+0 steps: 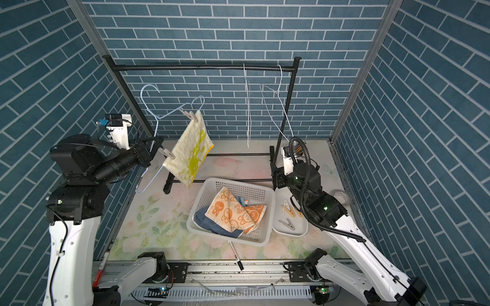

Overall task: Remove the clothespins securing towels to the hanger
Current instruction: Pick up the hanger from the clothesline.

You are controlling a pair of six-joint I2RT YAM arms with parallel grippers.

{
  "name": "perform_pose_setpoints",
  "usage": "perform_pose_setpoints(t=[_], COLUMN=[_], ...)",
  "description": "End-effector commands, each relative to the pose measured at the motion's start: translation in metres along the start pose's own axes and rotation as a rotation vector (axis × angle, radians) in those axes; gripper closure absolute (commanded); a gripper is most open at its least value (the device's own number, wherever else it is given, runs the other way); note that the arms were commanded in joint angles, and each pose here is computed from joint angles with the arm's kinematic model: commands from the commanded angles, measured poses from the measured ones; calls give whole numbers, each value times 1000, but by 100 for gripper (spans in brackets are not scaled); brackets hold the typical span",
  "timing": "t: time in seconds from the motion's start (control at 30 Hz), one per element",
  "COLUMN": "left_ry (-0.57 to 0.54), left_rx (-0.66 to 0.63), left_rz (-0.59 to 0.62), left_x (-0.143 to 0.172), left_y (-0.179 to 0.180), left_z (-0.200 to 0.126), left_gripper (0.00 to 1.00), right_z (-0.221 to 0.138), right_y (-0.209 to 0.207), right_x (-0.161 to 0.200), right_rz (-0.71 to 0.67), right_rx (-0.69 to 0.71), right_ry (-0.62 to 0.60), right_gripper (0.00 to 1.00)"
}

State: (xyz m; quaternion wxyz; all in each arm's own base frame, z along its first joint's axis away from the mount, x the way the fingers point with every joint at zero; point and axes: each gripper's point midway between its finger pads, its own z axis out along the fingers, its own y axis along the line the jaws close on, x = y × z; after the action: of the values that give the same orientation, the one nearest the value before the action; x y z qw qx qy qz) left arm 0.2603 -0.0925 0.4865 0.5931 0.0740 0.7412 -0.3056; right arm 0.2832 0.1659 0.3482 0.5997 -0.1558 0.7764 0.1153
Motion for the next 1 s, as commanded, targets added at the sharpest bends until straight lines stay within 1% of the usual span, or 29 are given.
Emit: perform_pose_setpoints(t=[0.0,0.1,0.27,0.37,0.47,0.57,0.67,0.7,0.77,0.8,0.9,0.97], left_ry=[-13,37,158,227,256,244,230,217,184,157,100,77], left_rx=[74,74,56,40,-1,-15,-71,-115,-156,-192,-248,-254], left_rz=[-52,-92,-92,-85,-82,-122,-166,-177,-188,-220,-305,-350], left_x=[10,34,78,105,129,148,166,170,174,175,182,189], left_y=[-16,-18,-25,-27,-27,-32,-32,-29,-29,-26,-22,-25], left_z=[-9,-12,-8,4,21,45,65,68,72,73,76,81], left_gripper=[100,100,100,100,100,100,100,100,100,100,100,100], right_z=[-6,-6,-5,-5,-5,-6,-9,-11,-13,-13,-12,-10], right_y=[-2,-2,-4,-1,6,13,18,21,27,32,51,63], right_x=[-8,-8,-8,-9,-8,-3,5,8,15,18,31,37], right_rz=[61,64,69,84,102,113,128,141,161,174,206,251], right_rx=[0,3,10,-5,-40,-78,-110,-123,-162,-187,-286,-346], right_ry=[-20,-17,-9,-6,11,58,112,127,159,174,221,241], right_gripper=[27,28,28,28,30,32,32,32,32,32,33,33])
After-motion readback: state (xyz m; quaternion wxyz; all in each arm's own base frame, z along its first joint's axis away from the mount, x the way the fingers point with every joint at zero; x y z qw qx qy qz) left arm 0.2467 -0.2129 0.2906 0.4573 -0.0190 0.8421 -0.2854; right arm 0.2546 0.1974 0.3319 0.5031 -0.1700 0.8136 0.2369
